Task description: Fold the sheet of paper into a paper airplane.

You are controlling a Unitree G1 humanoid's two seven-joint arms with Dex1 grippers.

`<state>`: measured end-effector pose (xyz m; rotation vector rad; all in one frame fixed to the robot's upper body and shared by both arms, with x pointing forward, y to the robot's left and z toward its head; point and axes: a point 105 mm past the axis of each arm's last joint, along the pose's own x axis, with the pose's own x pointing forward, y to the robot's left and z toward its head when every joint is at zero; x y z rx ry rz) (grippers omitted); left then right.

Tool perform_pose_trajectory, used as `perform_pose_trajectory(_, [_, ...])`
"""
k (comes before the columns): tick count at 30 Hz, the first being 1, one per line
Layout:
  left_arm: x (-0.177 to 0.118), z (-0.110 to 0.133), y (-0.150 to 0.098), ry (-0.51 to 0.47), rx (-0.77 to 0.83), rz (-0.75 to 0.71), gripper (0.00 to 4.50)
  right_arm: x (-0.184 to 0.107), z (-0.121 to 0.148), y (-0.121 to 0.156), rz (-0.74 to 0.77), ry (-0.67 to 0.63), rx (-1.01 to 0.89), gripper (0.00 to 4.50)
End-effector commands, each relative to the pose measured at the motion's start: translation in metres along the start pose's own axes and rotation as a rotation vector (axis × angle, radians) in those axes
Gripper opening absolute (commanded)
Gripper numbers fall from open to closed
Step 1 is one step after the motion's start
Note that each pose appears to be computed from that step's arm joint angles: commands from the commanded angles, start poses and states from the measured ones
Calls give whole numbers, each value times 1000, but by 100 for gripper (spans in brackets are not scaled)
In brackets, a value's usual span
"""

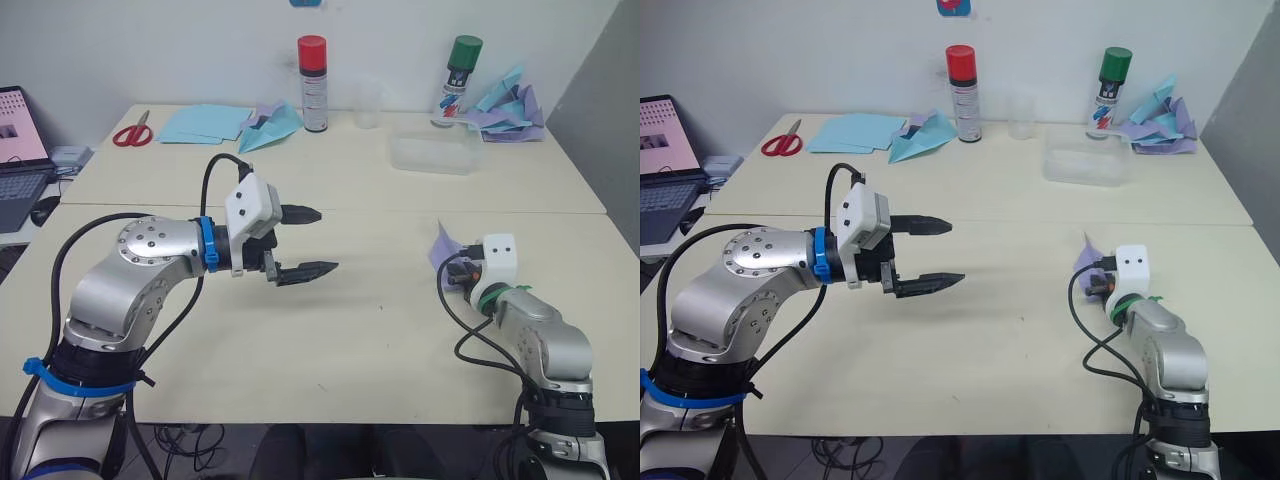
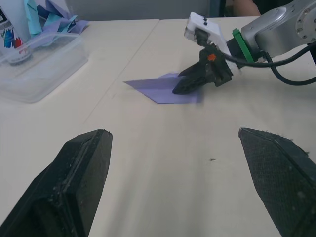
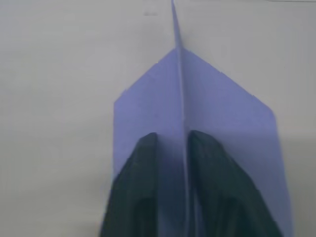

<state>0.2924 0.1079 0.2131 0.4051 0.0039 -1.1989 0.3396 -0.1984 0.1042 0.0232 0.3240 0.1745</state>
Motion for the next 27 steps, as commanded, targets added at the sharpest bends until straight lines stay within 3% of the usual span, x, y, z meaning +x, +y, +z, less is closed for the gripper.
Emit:
perform_pose_trajectory(1, [-7,4,3,-40,20,30,450,-20,44,-2,58,-136,-40,271])
perform_pose_trajectory(6, [-35,-32,13,61,-15,127,450,-51,77,-5,302,-148,-271,447])
perform_pose_trajectory(9, [-63,-41,28,95,-29,241,450,-74,74,-21,437,-72,-535,447])
perform_pose_trajectory(12, [-86,-46,40,123,-30,360,450,-85,67,-48,435,11,-659,447])
perform_pose_trajectory(15, [-107,-55,38,175,-31,445,450,-99,61,-66,462,86,-663,447])
perform_pose_trajectory(18, [-117,-56,32,177,-56,493,450,-109,65,-67,488,60,-587,447])
perform_pose_trajectory(27, [-116,-55,30,194,-74,488,450,-104,66,-60,482,11,-530,447])
